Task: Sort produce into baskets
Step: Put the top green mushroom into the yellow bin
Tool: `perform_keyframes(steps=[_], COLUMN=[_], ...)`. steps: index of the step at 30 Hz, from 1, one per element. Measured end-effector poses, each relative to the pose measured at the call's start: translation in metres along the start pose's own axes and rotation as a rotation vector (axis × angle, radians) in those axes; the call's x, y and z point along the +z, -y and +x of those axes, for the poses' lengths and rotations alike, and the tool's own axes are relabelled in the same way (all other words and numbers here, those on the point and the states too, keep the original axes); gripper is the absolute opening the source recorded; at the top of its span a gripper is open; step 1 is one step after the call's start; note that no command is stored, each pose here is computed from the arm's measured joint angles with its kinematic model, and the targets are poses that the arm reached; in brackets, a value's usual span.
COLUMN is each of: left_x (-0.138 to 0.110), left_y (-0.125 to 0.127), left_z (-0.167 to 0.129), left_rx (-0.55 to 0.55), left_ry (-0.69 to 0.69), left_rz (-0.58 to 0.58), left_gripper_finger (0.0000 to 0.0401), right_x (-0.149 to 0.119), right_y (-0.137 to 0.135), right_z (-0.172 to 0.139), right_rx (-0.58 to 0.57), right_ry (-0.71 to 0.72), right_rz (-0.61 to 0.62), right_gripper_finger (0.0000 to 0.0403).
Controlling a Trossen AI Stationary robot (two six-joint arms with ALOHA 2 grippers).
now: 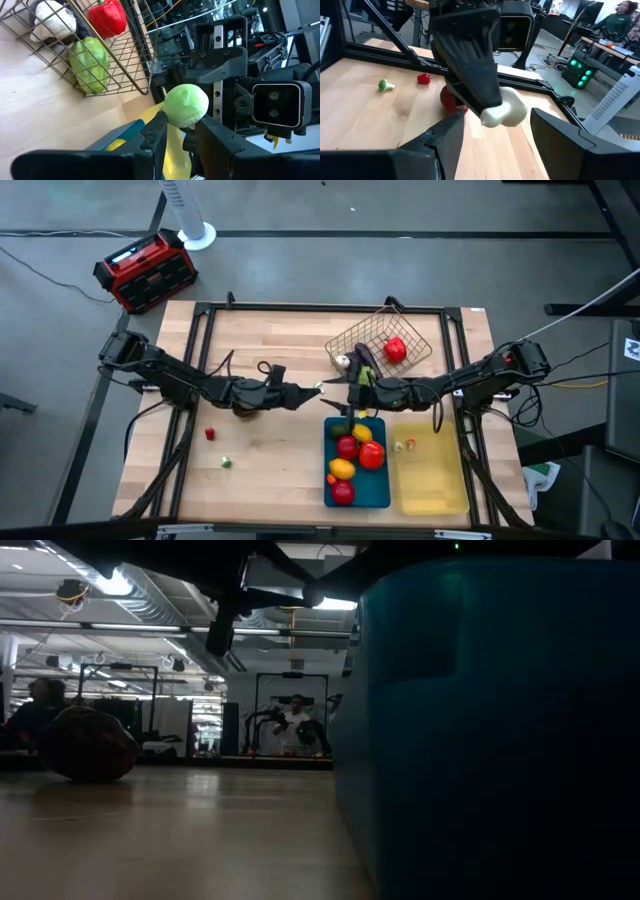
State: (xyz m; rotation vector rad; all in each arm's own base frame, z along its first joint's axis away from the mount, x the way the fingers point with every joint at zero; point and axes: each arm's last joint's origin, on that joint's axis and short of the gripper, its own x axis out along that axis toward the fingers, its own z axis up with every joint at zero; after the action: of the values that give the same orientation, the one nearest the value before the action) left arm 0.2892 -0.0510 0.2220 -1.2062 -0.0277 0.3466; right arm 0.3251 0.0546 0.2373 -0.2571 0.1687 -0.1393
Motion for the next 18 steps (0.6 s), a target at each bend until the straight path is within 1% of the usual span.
perform_keyframes(steps=[11,14,18], left_x=[0.0004,0.0004,0.0003], left_y=[0.0011,0.0011,0.0010], left_z=[-0.0001,-0.0001,-0.0001], left_rx=[-0.010,-0.010,-0.009], left_ry=[0.003,0.003,0.002], left_rz=[-0.005,-0.005,0.004], left_gripper_finger=[0.0093,0.0093,0.0093], right_x=[-0.0005,-0.0015,-0.0039], right_y=[0.0000,-0.0006,-0.0017], right_z=[0.0000,0.0010,0.0029], right_rx=[-0.002,-0.001,-0.003], right_ry=[-0.005,-0.006,-0.009], right_rz=[0.006,0.008,0.009], right_gripper_finger=[0.0224,0.0208,0.0173])
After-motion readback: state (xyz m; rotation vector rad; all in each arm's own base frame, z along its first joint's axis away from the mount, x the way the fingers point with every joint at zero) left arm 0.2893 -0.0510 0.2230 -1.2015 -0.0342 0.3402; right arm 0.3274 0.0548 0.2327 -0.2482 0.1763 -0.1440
